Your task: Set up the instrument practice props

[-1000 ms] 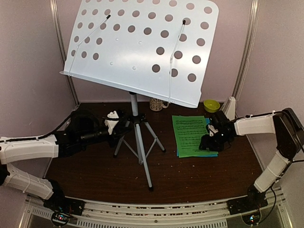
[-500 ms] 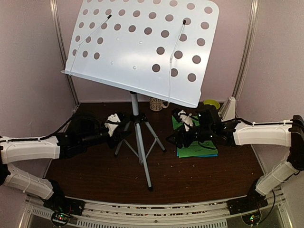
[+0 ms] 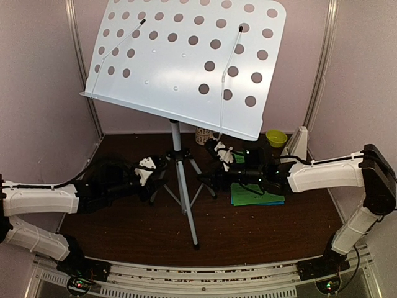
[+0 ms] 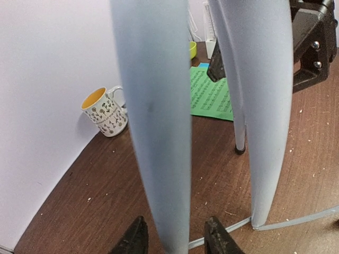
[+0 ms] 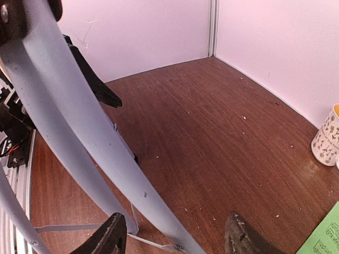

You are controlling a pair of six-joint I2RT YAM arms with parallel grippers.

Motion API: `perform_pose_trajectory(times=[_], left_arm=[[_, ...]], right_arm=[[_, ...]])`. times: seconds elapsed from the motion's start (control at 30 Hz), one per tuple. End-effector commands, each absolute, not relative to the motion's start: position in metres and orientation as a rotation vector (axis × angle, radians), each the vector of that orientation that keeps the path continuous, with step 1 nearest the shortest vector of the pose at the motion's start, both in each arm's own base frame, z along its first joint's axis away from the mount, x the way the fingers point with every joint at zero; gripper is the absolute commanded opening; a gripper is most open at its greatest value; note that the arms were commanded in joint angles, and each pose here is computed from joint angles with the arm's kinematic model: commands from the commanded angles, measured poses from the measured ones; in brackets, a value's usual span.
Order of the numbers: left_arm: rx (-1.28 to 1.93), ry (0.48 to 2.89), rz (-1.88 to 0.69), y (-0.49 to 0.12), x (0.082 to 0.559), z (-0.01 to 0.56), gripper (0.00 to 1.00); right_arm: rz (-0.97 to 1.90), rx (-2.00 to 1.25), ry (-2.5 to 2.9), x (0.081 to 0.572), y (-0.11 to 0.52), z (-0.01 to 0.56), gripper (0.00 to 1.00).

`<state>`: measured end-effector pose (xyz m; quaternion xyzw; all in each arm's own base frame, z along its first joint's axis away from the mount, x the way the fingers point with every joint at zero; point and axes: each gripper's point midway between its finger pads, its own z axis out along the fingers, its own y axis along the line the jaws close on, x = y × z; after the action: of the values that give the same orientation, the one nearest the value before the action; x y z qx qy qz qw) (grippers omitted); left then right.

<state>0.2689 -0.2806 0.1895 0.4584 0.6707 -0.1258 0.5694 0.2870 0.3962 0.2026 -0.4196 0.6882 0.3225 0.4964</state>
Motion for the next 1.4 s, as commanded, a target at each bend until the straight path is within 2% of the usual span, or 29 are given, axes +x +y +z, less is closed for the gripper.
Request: perform_pose_trajectory(times=[0.0, 0.17, 0.43, 0.63, 0.8, 1.03, 1.37], left_arm=[[1.010, 1.543, -0.306, -0.281, 0.276, 0.202, 0.35], [1.008, 1.539, -0.297, -0.284, 0.280, 0.202, 0.29], [1.010, 1.522, -0.300, -0.292, 0.287, 0.206, 0.13], [1.024, 1.504, -0.309, -0.298, 0.289, 0.207, 0.00], [1.011, 1.492, -0.279, -0.299, 0.297, 0.209, 0.00], [1.021, 1.478, -0.257, -0.306, 0.308, 0.212, 0.00], [1.029, 1.462, -0.268, -0.313, 0.329, 0.212, 0.00]], right_arm=[[0.791, -1.018, 1.551, 0.291, 0.413, 0.229, 0.61], [0.745, -1.053, 1.531, 0.296, 0.420, 0.229, 0.51], [0.665, -1.112, 1.505, 0.306, 0.419, 0.230, 0.20], [0.610, -1.086, 1.492, 0.331, 0.400, 0.244, 0.06], [0.534, -1.098, 1.482, 0.356, 0.388, 0.253, 0.00], [0.524, -1.048, 1.488, 0.398, 0.363, 0.267, 0.00], [0.524, -1.049, 1.494, 0.404, 0.360, 0.261, 0.00]])
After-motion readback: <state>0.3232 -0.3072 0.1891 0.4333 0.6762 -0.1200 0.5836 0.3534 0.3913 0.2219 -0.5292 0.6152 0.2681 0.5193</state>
